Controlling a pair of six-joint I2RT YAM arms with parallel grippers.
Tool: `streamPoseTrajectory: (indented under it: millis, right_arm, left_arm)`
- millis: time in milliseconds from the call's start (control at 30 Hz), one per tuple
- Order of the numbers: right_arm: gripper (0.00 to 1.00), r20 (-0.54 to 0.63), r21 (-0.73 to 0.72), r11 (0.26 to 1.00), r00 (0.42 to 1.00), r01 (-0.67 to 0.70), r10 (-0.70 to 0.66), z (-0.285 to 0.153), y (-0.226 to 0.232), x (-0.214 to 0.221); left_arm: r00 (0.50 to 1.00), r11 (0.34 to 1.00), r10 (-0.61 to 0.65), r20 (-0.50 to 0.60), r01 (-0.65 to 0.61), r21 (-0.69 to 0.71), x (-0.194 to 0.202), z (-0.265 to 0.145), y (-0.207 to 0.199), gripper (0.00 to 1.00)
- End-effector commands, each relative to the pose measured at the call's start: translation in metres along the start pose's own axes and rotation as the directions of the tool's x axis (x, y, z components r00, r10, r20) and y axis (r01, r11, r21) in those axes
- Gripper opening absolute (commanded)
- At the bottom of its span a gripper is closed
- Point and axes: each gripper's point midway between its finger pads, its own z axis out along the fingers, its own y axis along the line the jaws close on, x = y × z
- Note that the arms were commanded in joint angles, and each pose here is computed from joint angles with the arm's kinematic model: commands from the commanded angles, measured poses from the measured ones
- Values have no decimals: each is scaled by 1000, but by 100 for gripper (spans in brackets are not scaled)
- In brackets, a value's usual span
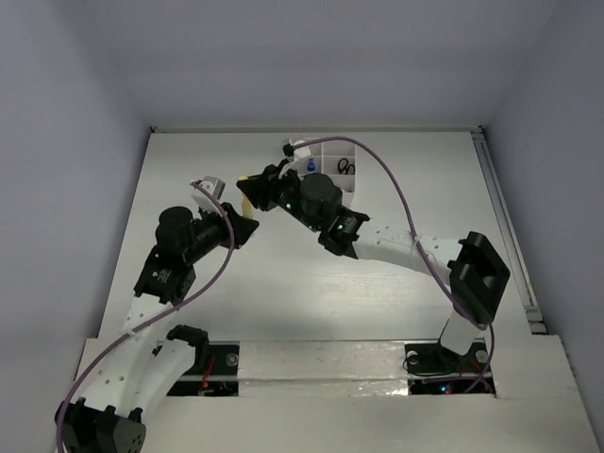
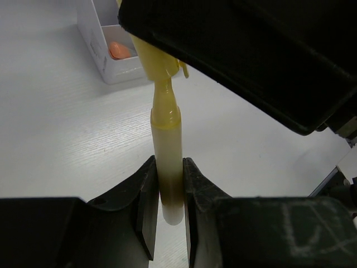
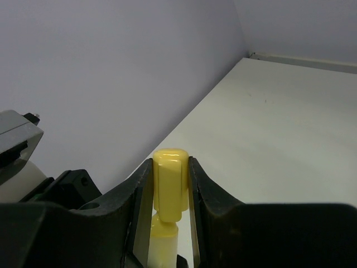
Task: Sort the stationery into containers
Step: Close the pen cap on the pen.
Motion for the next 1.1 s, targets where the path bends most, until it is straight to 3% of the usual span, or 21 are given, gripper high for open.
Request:
streamPoseTrajectory:
  millis: [0, 633, 833, 1067]
  right_arm:
    - [4, 5, -48, 999, 1000, -14, 14, 1, 19, 7]
    - [3, 76, -20, 996, 993, -84, 85, -22, 15, 17]
    - [2, 15, -63, 996, 998, -63, 64, -27, 30, 35]
    - [2, -76, -15, 999, 996, -42, 41, -46, 22, 61]
  left_arm:
    - [997, 999, 23, 76, -25, 22, -22, -3, -8, 0]
    - [992, 1000, 13, 125, -14, 2, -31, -10, -6, 0]
    - [992, 1000, 16, 126, -15, -6, -34, -9, -5, 0]
    - [992, 1000, 11, 129, -10, -12, -38, -7, -4, 0]
